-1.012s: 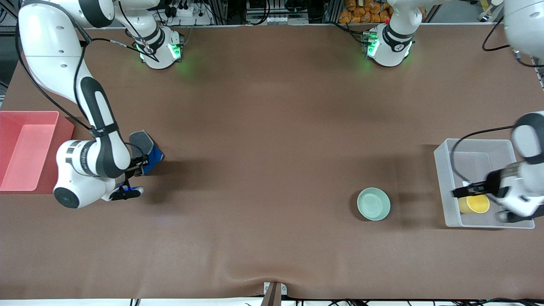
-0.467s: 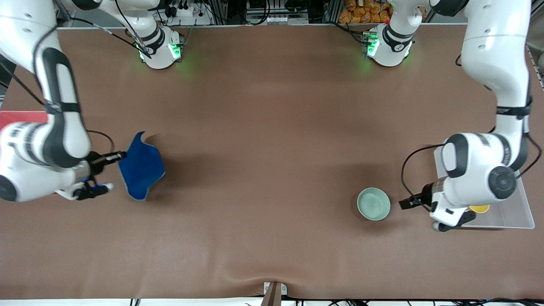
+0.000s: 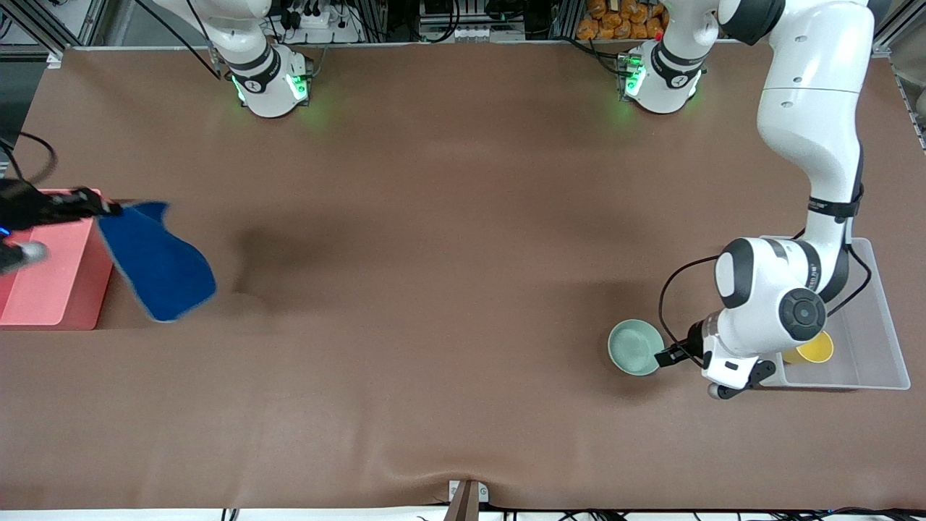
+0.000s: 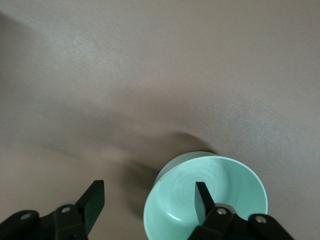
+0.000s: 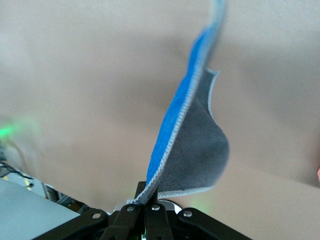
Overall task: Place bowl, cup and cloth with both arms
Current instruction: 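Grasp the green bowl with the left gripper while the right gripper lifts the cloth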
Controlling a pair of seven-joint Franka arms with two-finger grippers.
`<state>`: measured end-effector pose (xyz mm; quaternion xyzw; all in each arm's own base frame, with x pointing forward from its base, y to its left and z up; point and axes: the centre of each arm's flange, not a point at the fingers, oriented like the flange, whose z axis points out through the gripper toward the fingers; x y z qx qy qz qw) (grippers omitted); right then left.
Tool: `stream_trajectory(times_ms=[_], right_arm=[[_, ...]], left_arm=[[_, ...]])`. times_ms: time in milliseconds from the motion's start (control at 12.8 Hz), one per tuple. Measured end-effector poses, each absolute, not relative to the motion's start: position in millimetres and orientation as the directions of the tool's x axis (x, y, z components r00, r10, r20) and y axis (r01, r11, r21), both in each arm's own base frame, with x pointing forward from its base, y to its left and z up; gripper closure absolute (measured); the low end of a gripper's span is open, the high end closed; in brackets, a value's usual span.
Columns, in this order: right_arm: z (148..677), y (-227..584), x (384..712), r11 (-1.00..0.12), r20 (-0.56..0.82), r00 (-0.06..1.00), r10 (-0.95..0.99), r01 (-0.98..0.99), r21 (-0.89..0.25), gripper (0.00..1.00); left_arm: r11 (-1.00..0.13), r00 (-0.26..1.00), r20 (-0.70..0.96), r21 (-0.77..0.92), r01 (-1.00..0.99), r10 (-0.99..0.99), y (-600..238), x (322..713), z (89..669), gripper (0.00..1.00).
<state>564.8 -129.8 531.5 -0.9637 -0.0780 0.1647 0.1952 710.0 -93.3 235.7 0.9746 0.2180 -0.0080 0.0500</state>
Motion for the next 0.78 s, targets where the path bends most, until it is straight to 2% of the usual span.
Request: stream_trajectory(times_ms=[311, 389, 545, 778], right_arm=[[571.5, -189.4, 536.4, -0.889, -0.234, 0.955, 0.182, 0.058, -0.453, 0.99], [577.4, -200.2, 529.7, -0.877, -0.224, 0.958, 0.179, 0.053, -0.478, 0.99], [581.3, -230.7, 512.5, -0.837, -0.177, 0.964, 0.197, 0.071, -0.543, 0.99], [580.9, -281.6, 483.2, -0.783, -0.056, 0.957, 0.286, 0.199, -0.590, 0.99]], left_arm=[[-0.893, 0.897, -0.045, 0.087, 0.442, 0.440, -102.2, 698.2, 210.6, 0.24], [-0.890, 0.894, -0.047, 0.085, 0.448, 0.446, -103.1, 694.6, 204.6, 0.33], [-0.882, 0.886, -0.045, 0.084, 0.463, 0.461, -103.2, 691.1, 198.7, 0.58], [-0.880, 0.885, -0.021, 0.100, 0.465, 0.465, -102.3, 696.3, 208.4, 0.93]])
